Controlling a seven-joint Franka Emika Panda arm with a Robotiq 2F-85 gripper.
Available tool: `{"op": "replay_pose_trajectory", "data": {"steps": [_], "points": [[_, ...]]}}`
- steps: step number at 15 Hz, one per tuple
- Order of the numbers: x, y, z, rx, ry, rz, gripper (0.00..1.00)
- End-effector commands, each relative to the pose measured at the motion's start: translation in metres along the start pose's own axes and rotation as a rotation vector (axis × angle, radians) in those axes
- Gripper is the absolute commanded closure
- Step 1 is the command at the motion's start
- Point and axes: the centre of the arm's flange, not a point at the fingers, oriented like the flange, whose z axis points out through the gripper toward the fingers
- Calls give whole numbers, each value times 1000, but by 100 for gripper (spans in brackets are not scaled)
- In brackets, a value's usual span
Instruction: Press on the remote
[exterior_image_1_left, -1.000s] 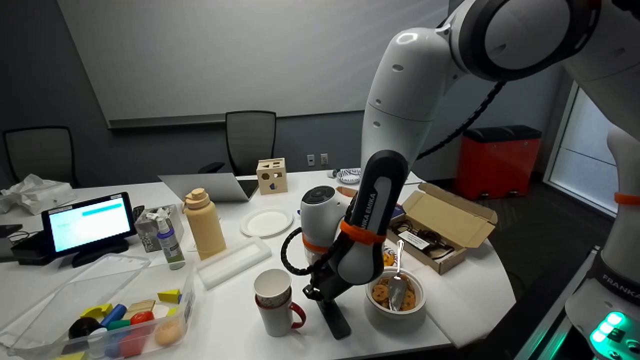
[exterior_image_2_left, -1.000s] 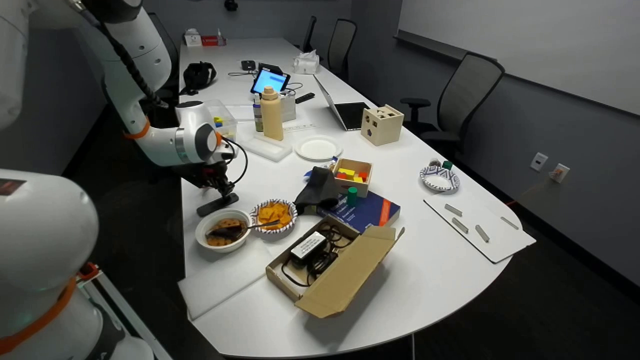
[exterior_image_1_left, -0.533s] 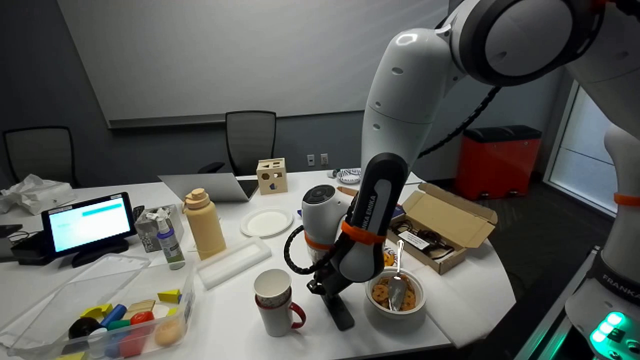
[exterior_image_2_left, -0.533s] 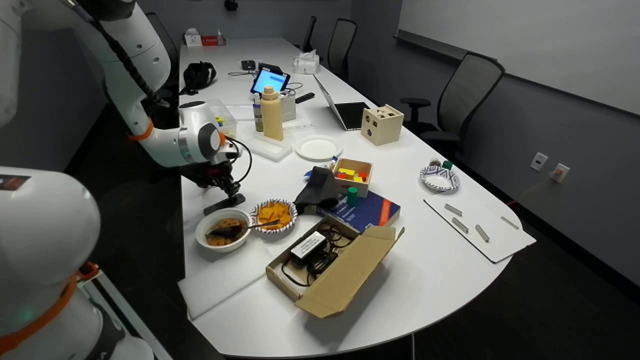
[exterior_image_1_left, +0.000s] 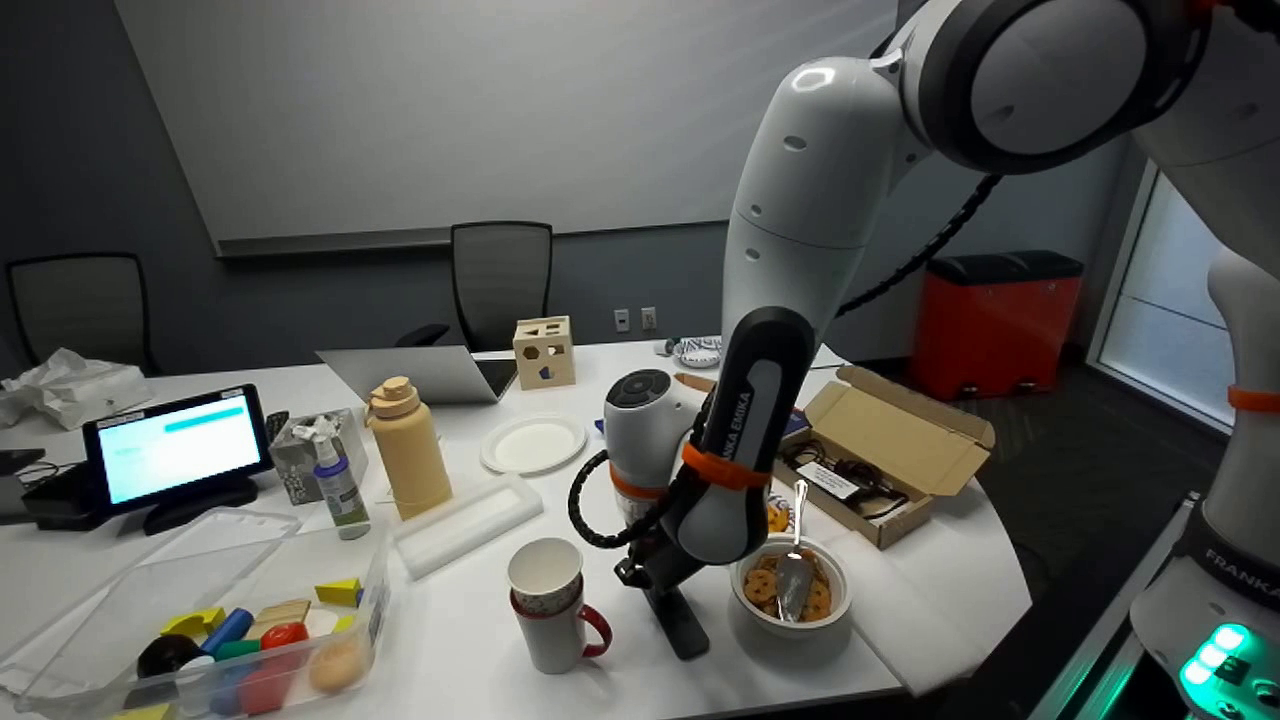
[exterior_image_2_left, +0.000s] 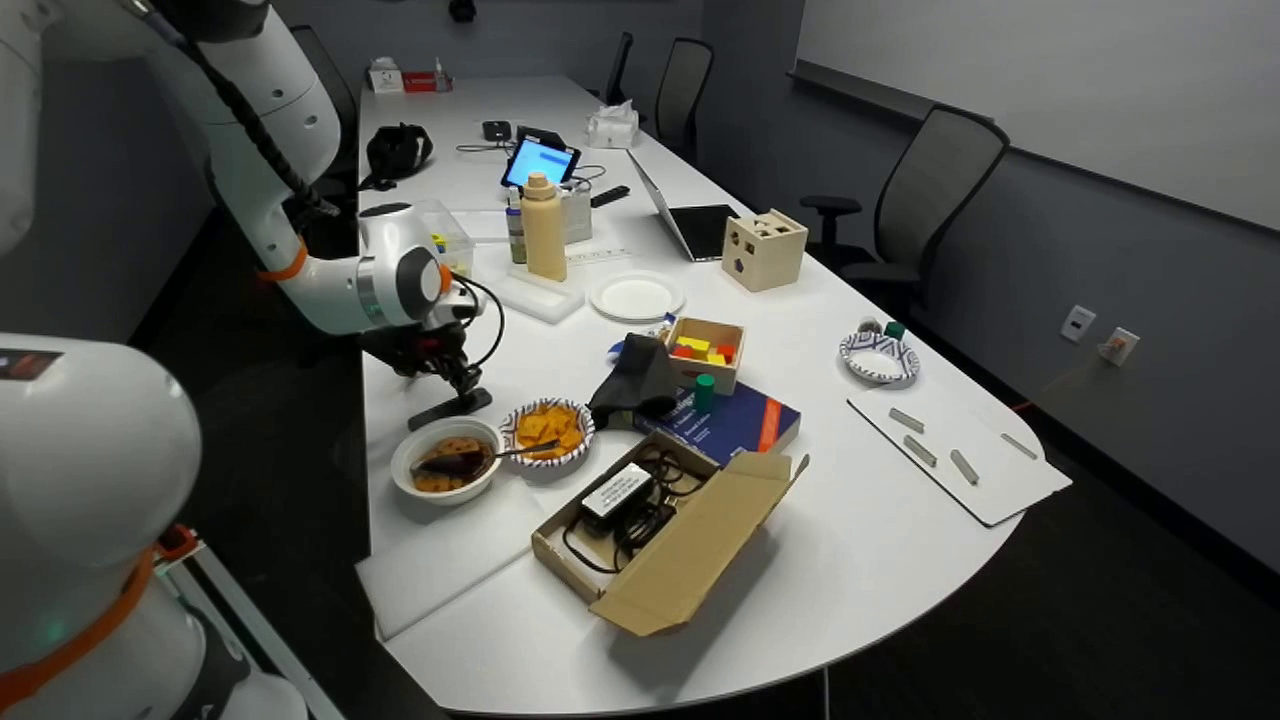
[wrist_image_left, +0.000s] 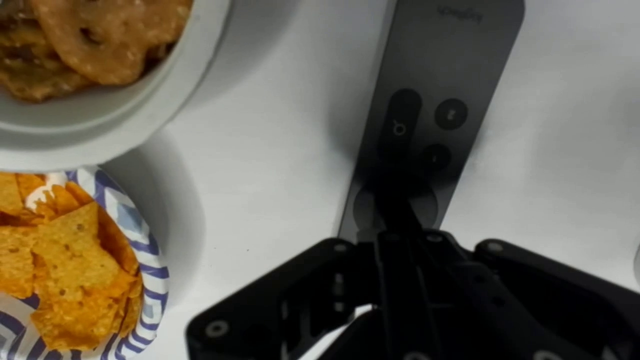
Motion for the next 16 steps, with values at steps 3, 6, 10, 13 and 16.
{"op": "replay_pose_trajectory", "data": {"steps": [3, 6, 10, 13, 16], "points": [[-1, 13, 19, -40, -19, 36, 100], [14, 11, -9, -41, -24, 62, 100], [21, 2, -44, -27, -63, 77, 100], [26, -7, -78, -39, -80, 73, 100], [27, -10, -107, -76, -82, 47, 66]]}}
